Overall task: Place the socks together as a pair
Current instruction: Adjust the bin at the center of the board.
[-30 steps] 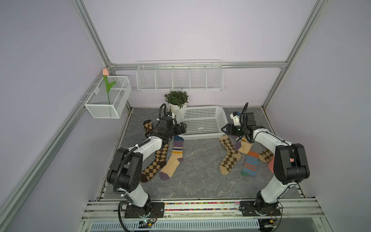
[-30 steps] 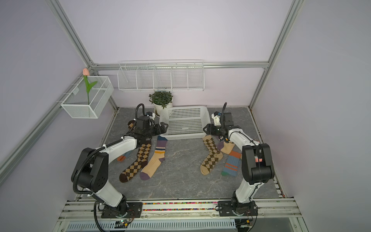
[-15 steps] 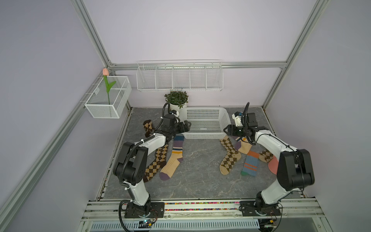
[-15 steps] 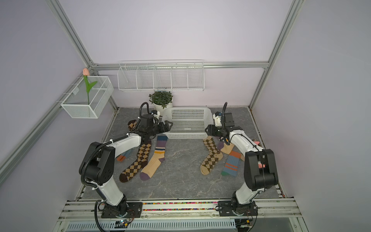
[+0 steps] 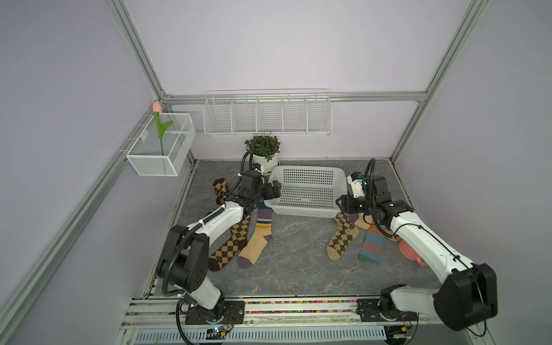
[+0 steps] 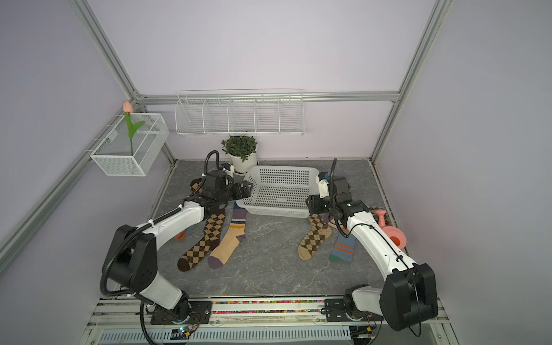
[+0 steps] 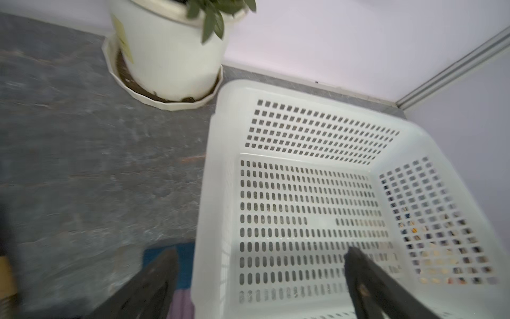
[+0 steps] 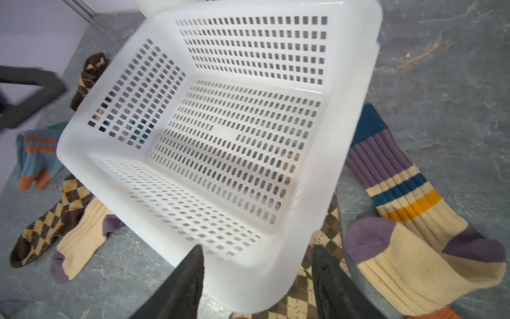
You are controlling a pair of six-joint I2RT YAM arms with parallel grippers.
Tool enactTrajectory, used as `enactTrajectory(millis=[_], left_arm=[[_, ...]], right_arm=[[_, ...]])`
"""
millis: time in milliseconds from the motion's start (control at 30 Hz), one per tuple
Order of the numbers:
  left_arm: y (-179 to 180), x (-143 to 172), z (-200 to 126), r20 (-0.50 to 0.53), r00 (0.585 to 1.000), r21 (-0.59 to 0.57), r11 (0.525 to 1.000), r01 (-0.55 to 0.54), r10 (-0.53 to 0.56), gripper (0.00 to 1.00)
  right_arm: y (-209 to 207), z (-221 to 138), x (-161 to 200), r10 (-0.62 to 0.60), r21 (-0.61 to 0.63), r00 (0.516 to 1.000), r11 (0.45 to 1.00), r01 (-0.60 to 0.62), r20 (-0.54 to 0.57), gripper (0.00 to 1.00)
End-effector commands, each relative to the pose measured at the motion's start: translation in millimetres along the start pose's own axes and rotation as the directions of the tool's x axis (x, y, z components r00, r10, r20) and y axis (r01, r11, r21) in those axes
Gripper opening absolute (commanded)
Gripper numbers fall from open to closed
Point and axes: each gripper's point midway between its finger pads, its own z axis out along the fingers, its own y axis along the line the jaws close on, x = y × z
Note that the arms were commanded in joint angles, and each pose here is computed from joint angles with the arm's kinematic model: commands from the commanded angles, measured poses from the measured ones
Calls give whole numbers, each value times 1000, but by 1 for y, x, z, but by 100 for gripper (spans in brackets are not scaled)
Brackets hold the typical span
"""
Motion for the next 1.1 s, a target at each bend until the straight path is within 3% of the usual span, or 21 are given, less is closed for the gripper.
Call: enactTrajectory(millis=[0,200,433,667,767,900,1067], left_arm=[[27,3,-25,5,999,-158,987,-39,40,96],[19,23,-34,-52,998,-87,995,-46,42,96],[34,49,-62,-84,996,-123,992,-30,20,97],[48,58,-76,-102,995,-186,982,-32,13,97],[53,63,-80,-127,992,-212,976,-46,19,97],[65,72,-89,-160,986,-268,960,-77,35,97],[88,92,-97,-176,983,-347,931,-109,50,96]], right_arm=[[-7,19,5,-2,5,1000,1000,2,-22,64],[-13,57,-2,37,-11,997,999,-38,-72,61],[-22,62,-37,60,2,998,998,-60,-20,54],[-22,77,-64,106,-47,994,993,-105,19,34],[-24,75,-63,89,-26,996,996,-89,-2,37],[-36,45,-58,50,80,999,995,-51,15,53],[-55,19,-45,8,216,1000,976,-7,-3,57]])
